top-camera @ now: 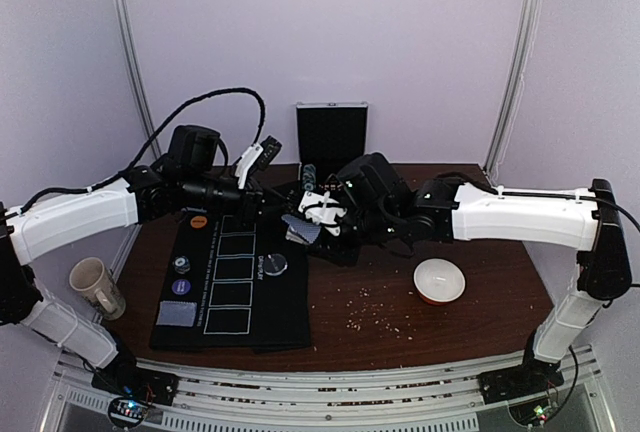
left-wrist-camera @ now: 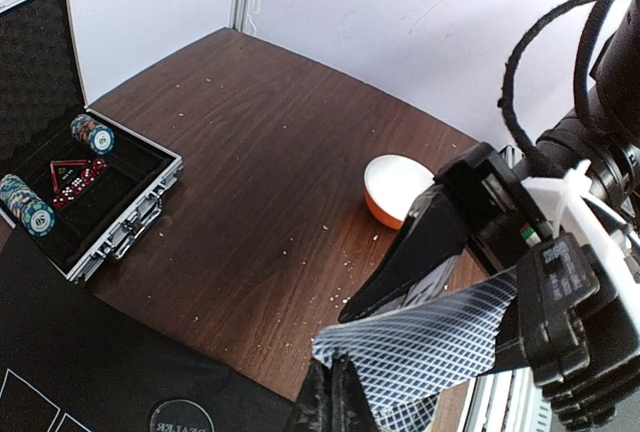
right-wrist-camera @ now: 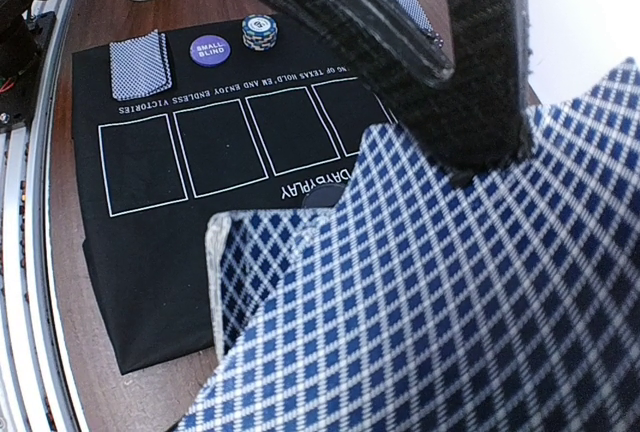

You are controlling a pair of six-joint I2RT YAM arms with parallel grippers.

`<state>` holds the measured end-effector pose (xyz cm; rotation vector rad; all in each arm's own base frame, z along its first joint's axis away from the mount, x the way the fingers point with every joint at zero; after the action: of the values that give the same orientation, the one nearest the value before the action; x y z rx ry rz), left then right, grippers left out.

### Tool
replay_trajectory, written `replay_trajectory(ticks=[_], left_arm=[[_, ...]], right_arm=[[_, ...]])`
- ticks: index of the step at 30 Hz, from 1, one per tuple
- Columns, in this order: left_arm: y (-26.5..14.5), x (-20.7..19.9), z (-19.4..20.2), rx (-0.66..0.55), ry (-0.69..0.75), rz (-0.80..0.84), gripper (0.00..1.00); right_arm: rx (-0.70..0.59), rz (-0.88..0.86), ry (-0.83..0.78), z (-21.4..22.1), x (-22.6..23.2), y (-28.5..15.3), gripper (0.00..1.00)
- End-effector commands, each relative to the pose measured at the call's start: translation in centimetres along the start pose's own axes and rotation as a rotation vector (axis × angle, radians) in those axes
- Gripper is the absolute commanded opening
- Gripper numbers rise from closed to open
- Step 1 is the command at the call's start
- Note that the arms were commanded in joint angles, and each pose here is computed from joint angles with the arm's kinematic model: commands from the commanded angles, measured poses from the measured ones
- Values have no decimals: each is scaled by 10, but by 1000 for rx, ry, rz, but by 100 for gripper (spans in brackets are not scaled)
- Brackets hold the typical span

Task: Distribute texas hold em gaming equipment
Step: Pick up the poker card from the face-down deck piles.

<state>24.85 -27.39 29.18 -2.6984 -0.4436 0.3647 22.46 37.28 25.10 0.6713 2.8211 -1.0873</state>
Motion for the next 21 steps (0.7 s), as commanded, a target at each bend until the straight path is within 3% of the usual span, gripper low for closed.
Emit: replay_trajectory(ticks=[1, 12, 21], left_arm=[[-4, -10, -10, -45, 30, 59, 0], [-3, -2, -12, -21, 34, -5, 32], [8, 7, -9, 15, 38, -35, 53]], right_arm=[[-54, 15, -6, -13, -2, -9, 49], [-73, 5, -12, -15, -2, -12, 49], [-79, -4, -13, -16, 0, -12, 49]])
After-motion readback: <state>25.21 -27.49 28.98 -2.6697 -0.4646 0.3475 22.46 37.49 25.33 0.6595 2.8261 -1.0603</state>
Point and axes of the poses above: each gripper's point midway between its finger pads, its own y axis out along the fingers, its own x axis along the line the jaws close on, z = x × y, the point moved 7 cm from there along -y, back along the fingers, and after that the axes turned 4 degrees about y, right-handed, at the moved point
